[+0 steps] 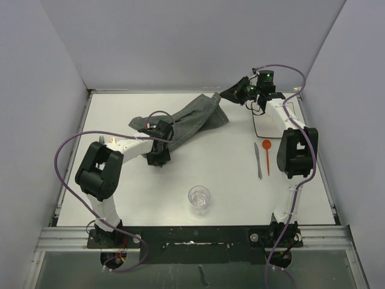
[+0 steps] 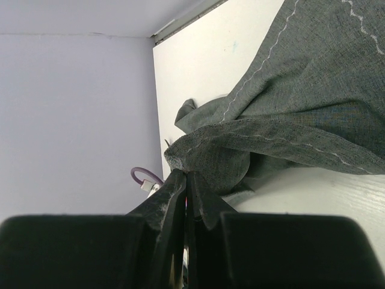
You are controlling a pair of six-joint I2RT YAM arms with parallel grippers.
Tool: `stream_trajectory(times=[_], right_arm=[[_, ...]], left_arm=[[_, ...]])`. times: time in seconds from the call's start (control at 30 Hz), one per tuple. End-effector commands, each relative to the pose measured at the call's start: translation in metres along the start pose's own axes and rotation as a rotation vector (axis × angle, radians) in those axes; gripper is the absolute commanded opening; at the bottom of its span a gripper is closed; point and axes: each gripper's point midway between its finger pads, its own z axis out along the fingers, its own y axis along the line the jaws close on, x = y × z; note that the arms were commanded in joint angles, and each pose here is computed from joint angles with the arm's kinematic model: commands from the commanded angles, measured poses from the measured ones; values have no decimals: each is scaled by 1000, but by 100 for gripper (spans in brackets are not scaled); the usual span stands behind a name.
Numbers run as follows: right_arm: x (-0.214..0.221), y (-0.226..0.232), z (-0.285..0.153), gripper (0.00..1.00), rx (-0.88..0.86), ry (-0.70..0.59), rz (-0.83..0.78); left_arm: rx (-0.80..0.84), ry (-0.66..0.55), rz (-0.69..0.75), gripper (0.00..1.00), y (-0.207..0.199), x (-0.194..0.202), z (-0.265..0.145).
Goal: Set the dinner table for one person
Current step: Flatten out the napkin at the center of the board.
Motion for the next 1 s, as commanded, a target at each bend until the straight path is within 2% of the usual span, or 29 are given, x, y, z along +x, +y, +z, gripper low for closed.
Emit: stream_trajectory(times=[0.0,0.23,0.47,0.73,0.9,0.97], right_arm=[[-17,31,-13,0,-55,-50,-65],[-20,29,-13,0,-51,-52,-59],[-25,28,-15,0,-45,-60,-53],[-34,26,-20,0,-37,-75,-48],[-49,29,-36,0,-34,-100,-51],[-57,35,-48,0,-42,-118,-63]], left_arm=[[30,-27,-28,44,-9,-4,6],[47,-17,-27,31,-11,-2,2],[60,-26,-32,27,-7,2,-13],[60,-11,-26,13,-3,8,-18],[88,-23,-20,0,1,4,-48],[101,-44,-11,0,5,-3,-71]])
